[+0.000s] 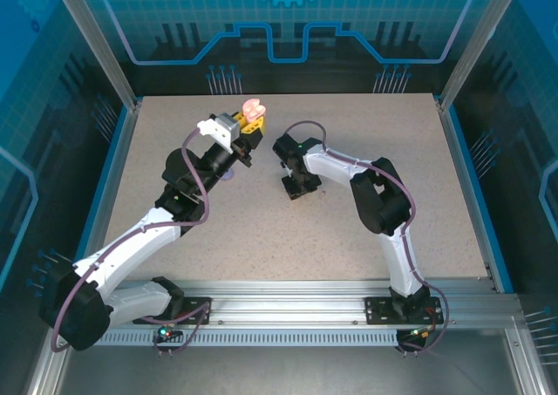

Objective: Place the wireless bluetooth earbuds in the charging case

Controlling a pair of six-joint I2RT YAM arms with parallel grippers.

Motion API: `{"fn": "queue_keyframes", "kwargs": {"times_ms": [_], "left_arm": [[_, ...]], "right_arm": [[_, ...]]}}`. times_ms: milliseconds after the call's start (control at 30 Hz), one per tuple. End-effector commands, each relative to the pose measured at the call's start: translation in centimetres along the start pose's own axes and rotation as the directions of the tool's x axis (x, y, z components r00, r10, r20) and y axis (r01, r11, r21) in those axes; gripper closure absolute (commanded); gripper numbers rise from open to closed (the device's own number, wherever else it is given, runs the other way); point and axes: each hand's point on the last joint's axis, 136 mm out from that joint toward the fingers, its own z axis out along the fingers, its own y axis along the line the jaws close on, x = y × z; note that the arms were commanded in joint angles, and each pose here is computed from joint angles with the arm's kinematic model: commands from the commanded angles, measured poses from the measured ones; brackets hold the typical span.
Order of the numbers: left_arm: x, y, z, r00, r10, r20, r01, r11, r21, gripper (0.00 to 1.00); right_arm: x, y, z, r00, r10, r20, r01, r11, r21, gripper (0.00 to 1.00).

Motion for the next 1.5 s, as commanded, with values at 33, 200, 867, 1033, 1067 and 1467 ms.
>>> {"fn": "queue_keyframes", "kwargs": {"times_ms": [33,200,867,1033,1067,1467], "left_arm": [[-0.5,-0.5,-0.2,1.000,-0.023,0.016,0.023,0.999,0.023,1.00],[-0.5,-0.6,-0.2,1.000,-0.025,0.015,0.025,0.999,0.029,1.00],[-0.8,-0.7,-0.3,1.000,-0.021,0.020,0.020,0.999,0.032,1.00],[-0.8,-0.7,-0.2,0.999,-0.025,0.019,0.025,0.999,0.035,1.00],[-0.8,-0.7,-0.2,0.999,-0.027,0.020,0.026,0.999,0.037,1.00],[-1.8,-1.1,-0.3,0.999,-0.026,0.042,0.024,0.998,0.058,1.00]], "right_arm": [[0.4,-0.3,0.4,0.999,0.000,-0.033,0.001,1.000,0.016,0.66],[-0.4,-0.2,0.5,1.000,0.005,-0.021,-0.005,1.000,0.010,0.70],[0.5,-0.3,-0.5,1.000,0.006,-0.013,-0.006,1.000,-0.006,0.86],[0.2,-0.2,-2.1,0.999,0.022,0.026,-0.021,1.000,-0.021,0.87],[0.0,-0.2,-2.4,0.999,0.027,0.038,-0.026,0.999,-0.025,0.87],[-1.6,-1.1,-12.4,0.957,0.098,0.273,-0.076,0.993,-0.090,0.88]]}}
